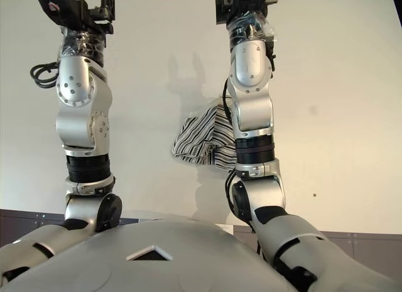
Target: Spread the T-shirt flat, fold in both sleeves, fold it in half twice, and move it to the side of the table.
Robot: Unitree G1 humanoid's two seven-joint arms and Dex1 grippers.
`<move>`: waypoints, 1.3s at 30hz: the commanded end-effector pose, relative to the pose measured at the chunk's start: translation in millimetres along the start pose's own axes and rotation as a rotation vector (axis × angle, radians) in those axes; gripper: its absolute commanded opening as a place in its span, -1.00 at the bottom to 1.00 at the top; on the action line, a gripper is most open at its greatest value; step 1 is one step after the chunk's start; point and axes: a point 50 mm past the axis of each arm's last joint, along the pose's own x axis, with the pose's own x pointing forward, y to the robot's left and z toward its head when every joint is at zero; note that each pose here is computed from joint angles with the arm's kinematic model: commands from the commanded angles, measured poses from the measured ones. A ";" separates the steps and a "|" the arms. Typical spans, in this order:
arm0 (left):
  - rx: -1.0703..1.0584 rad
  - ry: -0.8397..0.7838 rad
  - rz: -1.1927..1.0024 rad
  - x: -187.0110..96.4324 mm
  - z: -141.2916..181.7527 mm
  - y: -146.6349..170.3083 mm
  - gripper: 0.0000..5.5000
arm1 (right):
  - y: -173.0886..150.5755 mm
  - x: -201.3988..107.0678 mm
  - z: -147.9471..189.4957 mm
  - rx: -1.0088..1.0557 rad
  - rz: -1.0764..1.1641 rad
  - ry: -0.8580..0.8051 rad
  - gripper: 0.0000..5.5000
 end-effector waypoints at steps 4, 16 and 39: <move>-0.039 0.064 -0.071 -22.9 -10.9 -4.2 0.25 | -4.2 -0.1 5.4 0.076 -0.001 -0.005 0.25; -0.088 0.083 -0.073 -28.3 -13.1 -7.0 0.25 | 4.5 -6.3 -1.9 0.005 0.060 0.034 0.25; -0.013 0.685 -0.824 -146.2 -68.9 1.9 0.25 | -25.7 -164.6 -84.9 -0.352 1.184 0.550 0.25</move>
